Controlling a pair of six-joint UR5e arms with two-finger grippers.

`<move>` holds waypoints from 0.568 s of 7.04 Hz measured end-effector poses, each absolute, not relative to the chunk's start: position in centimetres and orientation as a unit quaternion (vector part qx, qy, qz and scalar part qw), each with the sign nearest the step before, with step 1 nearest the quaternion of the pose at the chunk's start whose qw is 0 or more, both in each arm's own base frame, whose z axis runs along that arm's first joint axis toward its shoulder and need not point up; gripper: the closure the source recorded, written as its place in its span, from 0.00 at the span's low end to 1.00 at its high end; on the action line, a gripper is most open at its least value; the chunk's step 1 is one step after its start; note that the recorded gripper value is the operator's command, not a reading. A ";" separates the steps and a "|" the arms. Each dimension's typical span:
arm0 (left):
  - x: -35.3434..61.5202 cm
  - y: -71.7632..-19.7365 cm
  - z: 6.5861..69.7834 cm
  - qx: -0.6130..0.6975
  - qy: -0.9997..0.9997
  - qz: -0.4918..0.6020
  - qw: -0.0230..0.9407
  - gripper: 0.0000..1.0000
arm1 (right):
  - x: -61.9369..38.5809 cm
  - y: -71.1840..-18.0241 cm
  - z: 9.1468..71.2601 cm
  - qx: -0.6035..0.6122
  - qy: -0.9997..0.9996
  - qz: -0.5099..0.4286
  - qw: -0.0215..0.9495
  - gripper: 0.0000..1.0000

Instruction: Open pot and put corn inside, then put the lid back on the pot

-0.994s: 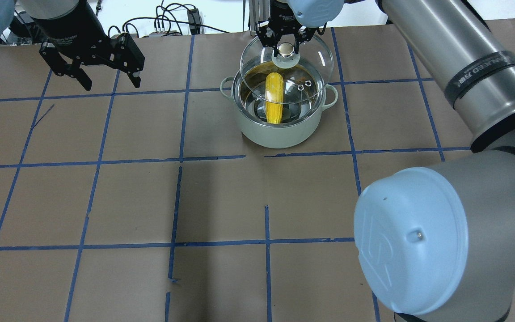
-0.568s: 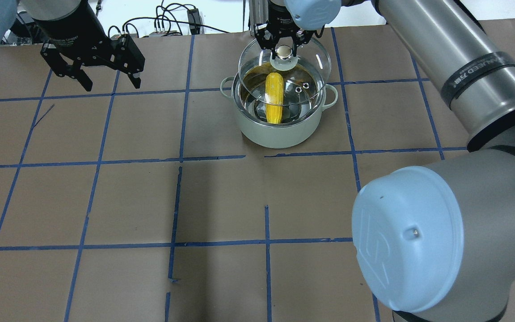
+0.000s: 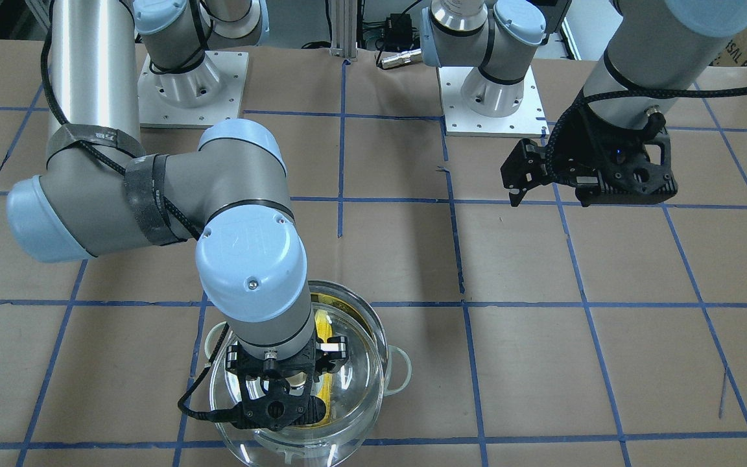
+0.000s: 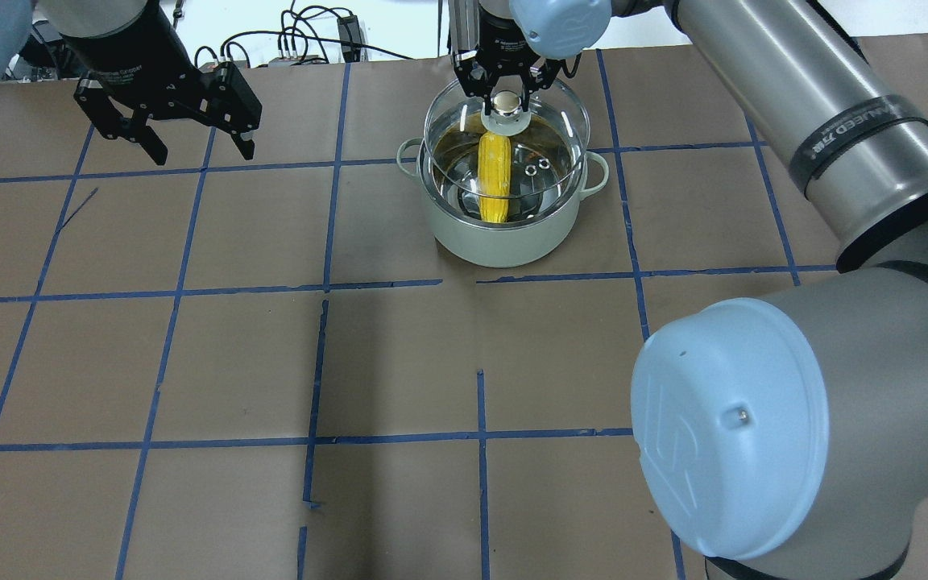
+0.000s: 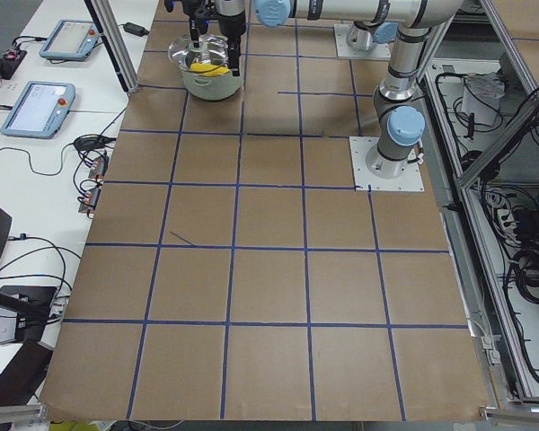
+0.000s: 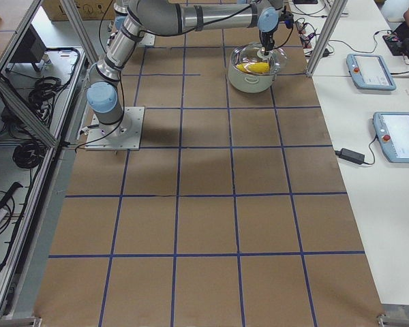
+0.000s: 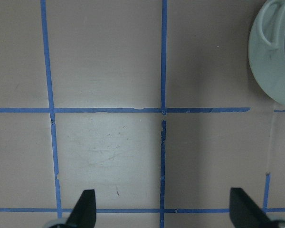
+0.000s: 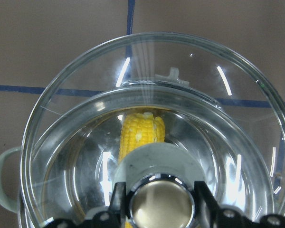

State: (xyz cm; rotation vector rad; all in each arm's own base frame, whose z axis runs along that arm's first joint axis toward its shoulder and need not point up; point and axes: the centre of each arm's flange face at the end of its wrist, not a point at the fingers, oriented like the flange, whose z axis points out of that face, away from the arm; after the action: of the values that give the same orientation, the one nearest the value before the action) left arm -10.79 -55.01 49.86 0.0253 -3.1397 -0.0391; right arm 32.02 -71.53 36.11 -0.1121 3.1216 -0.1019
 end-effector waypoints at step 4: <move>-10.6 -55.1 49.7 0.007 -1.000 -0.014 0.000 0.00 | 32.1 -71.3 35.8 -0.031 0.999 -0.028 0.006 0.75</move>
State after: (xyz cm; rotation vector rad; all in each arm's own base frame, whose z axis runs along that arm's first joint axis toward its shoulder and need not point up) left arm -10.62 -55.10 49.73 0.0230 -3.1406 -0.0431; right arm 32.10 -71.27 35.78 -0.0956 3.1261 -0.0873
